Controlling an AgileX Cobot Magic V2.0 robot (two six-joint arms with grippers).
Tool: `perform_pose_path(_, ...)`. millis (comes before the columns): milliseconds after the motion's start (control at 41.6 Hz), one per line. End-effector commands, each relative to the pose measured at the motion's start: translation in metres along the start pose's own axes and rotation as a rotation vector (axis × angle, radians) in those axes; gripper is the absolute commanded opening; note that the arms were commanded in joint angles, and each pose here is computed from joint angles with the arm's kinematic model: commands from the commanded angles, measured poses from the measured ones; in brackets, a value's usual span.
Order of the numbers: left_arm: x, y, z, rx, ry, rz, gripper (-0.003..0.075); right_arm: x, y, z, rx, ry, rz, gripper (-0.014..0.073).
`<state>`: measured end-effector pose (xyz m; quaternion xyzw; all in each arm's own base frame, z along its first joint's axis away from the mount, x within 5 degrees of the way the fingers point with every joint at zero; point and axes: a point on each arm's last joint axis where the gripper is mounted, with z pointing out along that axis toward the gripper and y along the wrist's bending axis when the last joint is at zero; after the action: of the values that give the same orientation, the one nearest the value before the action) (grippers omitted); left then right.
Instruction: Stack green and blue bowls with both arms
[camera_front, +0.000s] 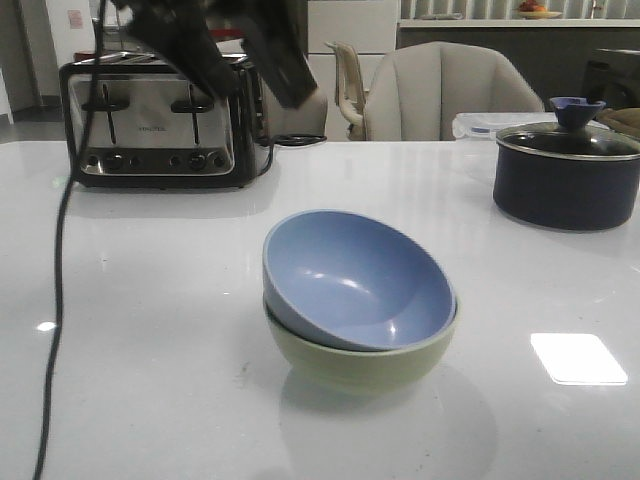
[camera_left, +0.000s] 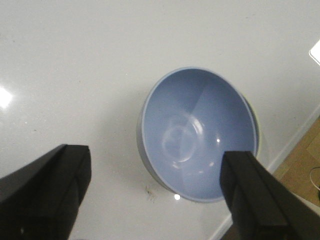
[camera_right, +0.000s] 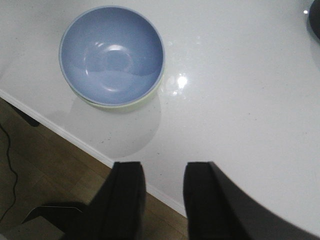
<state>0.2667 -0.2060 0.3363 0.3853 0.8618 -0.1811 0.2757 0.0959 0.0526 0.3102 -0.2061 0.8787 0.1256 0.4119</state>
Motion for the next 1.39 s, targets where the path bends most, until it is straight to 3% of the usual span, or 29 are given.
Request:
perform_pose_path(0, -0.005, -0.016, -0.054, -0.017, -0.123, 0.029, 0.0584, -0.013, 0.000, -0.006, 0.005, -0.094, -0.017, 0.0337)
perform_pose_path(168, 0.023, -0.026, -0.098, -0.079, -0.156, 0.013, 0.0584, -0.013, 0.000, -0.006, 0.005, -0.094, -0.017, 0.0337)
perform_pose_path(457, 0.093, -0.029, -0.135, -0.264, -0.171, -0.099, 0.0584, -0.013, 0.000, -0.006, 0.005, -0.094, -0.017, 0.0337)
perform_pose_path(889, 0.189, -0.047, -0.149, -0.267, -0.272, -0.173, 0.0584, -0.011, 0.000, -0.006, 0.005, -0.078, -0.017, 0.0333)
perform_pose_path(962, 0.195, -0.048, -0.146, -0.268, -0.286, -0.171, 0.0583, -0.010, 0.000, -0.006, 0.004, -0.065, -0.017, 0.0296)
perform_pose_path(1154, 0.202, -0.047, -0.137, -0.267, -0.276, -0.172, 0.0580, -0.008, 0.000, -0.006, 0.004, -0.049, -0.017, 0.0083)
perform_pose_path(1202, 0.203, -0.046, -0.136, -0.267, -0.272, -0.172, 0.0559, -0.008, 0.000, -0.006, 0.004, -0.049, -0.017, 0.0034)
perform_pose_path(1370, 0.203, -0.046, -0.136, -0.267, -0.270, -0.173, 0.0369, -0.008, 0.000, -0.006, 0.004, -0.049, -0.017, 0.0034)
